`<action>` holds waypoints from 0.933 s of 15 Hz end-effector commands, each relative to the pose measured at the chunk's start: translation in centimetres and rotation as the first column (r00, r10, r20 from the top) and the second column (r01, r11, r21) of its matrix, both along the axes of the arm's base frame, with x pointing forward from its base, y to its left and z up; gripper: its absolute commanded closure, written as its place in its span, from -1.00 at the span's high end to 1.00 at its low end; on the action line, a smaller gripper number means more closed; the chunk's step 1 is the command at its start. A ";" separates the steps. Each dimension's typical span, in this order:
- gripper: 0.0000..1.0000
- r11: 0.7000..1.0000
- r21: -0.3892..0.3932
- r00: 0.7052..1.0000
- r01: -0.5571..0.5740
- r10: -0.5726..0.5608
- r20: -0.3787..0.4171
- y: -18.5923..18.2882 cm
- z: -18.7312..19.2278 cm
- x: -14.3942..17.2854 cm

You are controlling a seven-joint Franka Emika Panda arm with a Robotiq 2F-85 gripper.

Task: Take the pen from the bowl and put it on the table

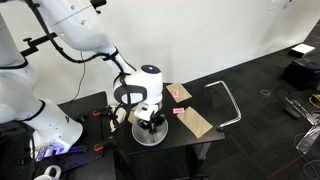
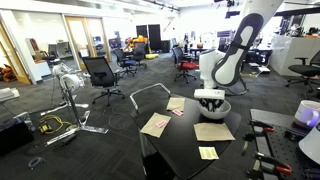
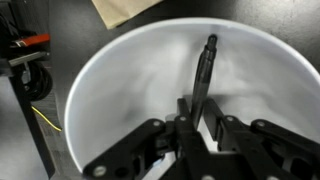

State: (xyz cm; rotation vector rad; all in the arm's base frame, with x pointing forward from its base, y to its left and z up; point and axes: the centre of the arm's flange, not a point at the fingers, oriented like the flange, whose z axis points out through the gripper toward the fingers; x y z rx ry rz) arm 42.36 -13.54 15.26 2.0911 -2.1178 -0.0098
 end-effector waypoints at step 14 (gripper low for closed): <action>-0.95 0.994 -0.029 0.992 -0.108 0.106 -0.069 1.1 11.4 -1.1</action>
